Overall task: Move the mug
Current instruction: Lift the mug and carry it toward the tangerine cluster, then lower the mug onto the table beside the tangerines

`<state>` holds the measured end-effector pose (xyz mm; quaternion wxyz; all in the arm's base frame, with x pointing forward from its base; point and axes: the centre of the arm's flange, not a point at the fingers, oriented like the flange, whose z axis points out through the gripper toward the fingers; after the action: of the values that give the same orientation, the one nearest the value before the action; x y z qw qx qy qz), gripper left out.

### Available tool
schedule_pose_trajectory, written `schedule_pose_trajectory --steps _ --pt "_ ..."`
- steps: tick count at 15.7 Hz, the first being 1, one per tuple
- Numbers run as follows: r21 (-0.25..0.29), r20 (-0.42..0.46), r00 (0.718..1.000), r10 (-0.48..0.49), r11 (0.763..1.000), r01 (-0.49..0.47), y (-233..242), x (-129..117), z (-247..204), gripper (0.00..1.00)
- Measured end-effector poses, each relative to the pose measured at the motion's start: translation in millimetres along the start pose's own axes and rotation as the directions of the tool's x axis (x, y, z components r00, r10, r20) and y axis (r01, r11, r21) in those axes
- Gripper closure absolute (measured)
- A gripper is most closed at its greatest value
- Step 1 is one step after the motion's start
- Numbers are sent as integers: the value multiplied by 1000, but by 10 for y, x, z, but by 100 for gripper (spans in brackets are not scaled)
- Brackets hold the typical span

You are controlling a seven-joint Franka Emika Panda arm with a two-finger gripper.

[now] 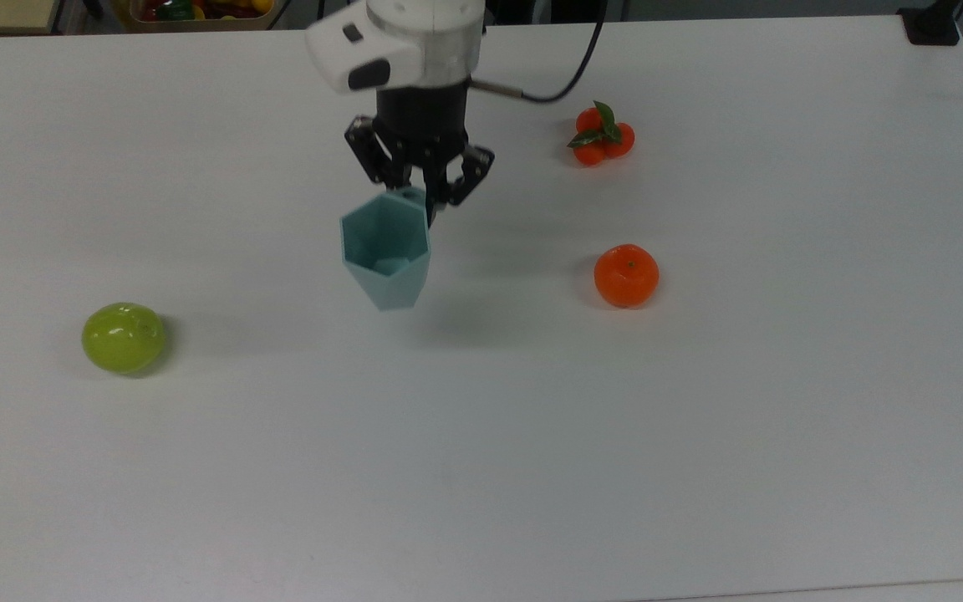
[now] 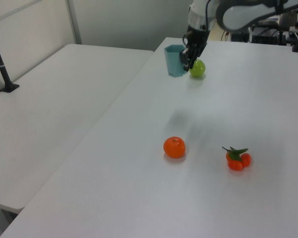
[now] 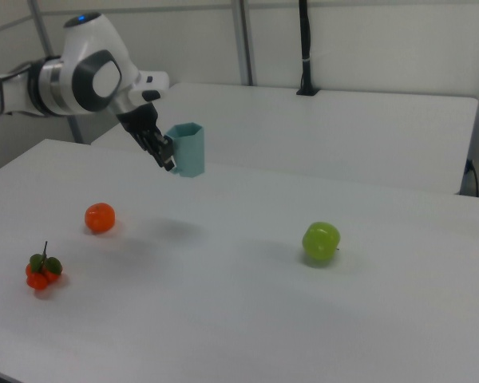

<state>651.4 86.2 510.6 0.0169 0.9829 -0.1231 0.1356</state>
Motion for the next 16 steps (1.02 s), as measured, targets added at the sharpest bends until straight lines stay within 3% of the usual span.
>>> schedule_pose_trajectory --steps 4,8,16 --pt "19 100 991 -92 996 91 292 -189 -519 76" --pt "41 206 957 -203 979 198 584 -555 -781 76" --pt "84 351 873 -338 940 330 907 -1436 -454 76"
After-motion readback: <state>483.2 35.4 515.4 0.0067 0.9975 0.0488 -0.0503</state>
